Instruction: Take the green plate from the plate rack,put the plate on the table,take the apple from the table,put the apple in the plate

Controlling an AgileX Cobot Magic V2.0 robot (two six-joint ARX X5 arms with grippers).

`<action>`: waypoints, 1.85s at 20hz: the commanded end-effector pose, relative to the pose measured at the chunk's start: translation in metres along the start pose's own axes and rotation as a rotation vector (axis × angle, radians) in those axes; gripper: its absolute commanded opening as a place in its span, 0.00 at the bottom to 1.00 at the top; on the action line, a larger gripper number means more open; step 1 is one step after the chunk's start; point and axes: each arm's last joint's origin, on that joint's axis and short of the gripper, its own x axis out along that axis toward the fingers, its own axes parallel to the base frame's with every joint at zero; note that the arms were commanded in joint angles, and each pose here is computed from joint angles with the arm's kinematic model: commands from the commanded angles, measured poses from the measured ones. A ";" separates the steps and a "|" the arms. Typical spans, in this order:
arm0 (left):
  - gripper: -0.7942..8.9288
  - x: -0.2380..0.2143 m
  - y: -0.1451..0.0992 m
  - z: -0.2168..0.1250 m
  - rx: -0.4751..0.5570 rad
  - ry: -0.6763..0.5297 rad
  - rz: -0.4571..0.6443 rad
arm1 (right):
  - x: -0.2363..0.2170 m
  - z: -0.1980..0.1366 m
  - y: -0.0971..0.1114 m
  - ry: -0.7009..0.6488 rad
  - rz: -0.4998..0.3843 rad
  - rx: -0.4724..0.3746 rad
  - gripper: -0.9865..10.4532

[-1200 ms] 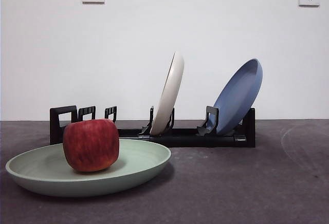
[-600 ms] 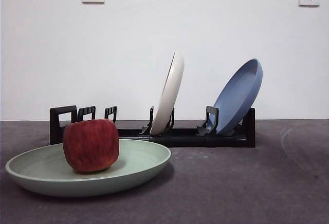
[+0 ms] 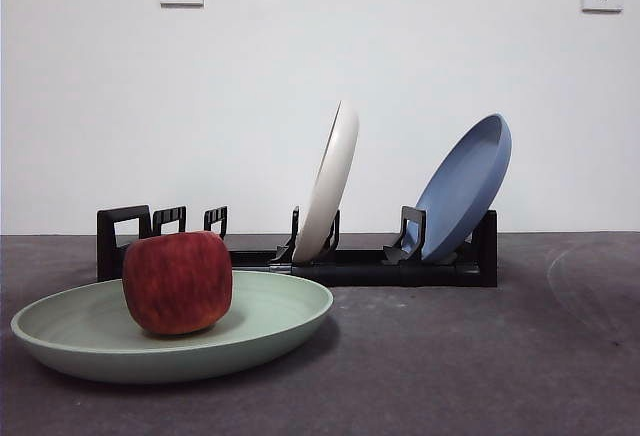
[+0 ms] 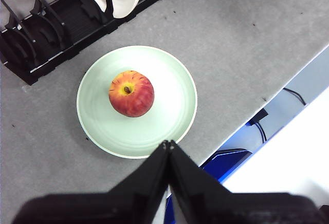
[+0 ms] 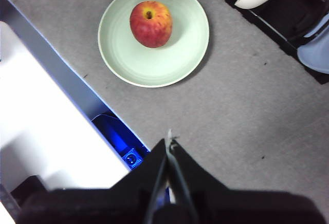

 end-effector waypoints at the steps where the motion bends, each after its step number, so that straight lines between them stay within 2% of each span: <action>1: 0.08 0.002 -0.001 0.001 0.006 -0.002 0.002 | 0.001 -0.003 -0.001 0.027 -0.021 -0.005 0.09; 6: 0.08 0.004 -0.001 0.003 0.001 0.001 0.007 | 0.001 -0.003 -0.001 0.026 -0.037 -0.005 0.09; 8: 0.08 0.004 0.005 0.003 -0.048 0.000 0.010 | 0.001 -0.003 -0.001 0.026 -0.037 -0.005 0.09; 9: 0.08 0.003 0.010 0.003 -0.040 0.001 0.004 | 0.001 -0.003 -0.001 0.026 -0.037 -0.005 0.09; 10: 0.08 0.000 0.017 0.005 -0.066 -0.040 0.012 | 0.001 -0.003 -0.001 0.026 -0.036 -0.005 0.09; 11: 0.08 -0.005 0.024 0.009 -0.096 -0.106 0.023 | 0.001 -0.003 -0.001 0.026 -0.037 -0.005 0.09; 13: 0.08 -0.015 0.043 0.020 -0.169 -0.363 0.071 | 0.001 -0.003 -0.001 0.026 -0.037 -0.005 0.09; 14: 0.08 -0.019 0.053 0.022 -0.205 -0.535 0.063 | 0.001 -0.003 -0.001 0.026 -0.037 -0.005 0.09; 16: 0.08 -0.015 0.066 0.010 -0.155 -0.795 -0.020 | 0.001 -0.003 -0.001 0.026 -0.037 -0.005 0.09; 18: 0.08 0.003 0.075 -0.017 -0.069 -0.950 -0.035 | 0.001 -0.003 -0.001 0.026 -0.037 -0.005 0.09; 19: 0.08 0.013 0.077 -0.032 -0.055 -0.984 -0.021 | 0.001 -0.003 -0.001 0.026 -0.037 -0.005 0.09; 22: 0.08 0.044 0.083 -0.079 -0.062 -1.020 0.066 | 0.001 -0.003 -0.001 0.026 -0.037 -0.005 0.09; 28: 0.08 0.082 0.089 -0.133 -0.157 -1.031 0.284 | 0.001 -0.003 -0.001 0.026 -0.039 -0.005 0.09; 37: 0.08 0.119 0.095 -0.169 -0.233 -0.982 0.378 | 0.001 -0.003 -0.001 0.026 -0.040 -0.005 0.09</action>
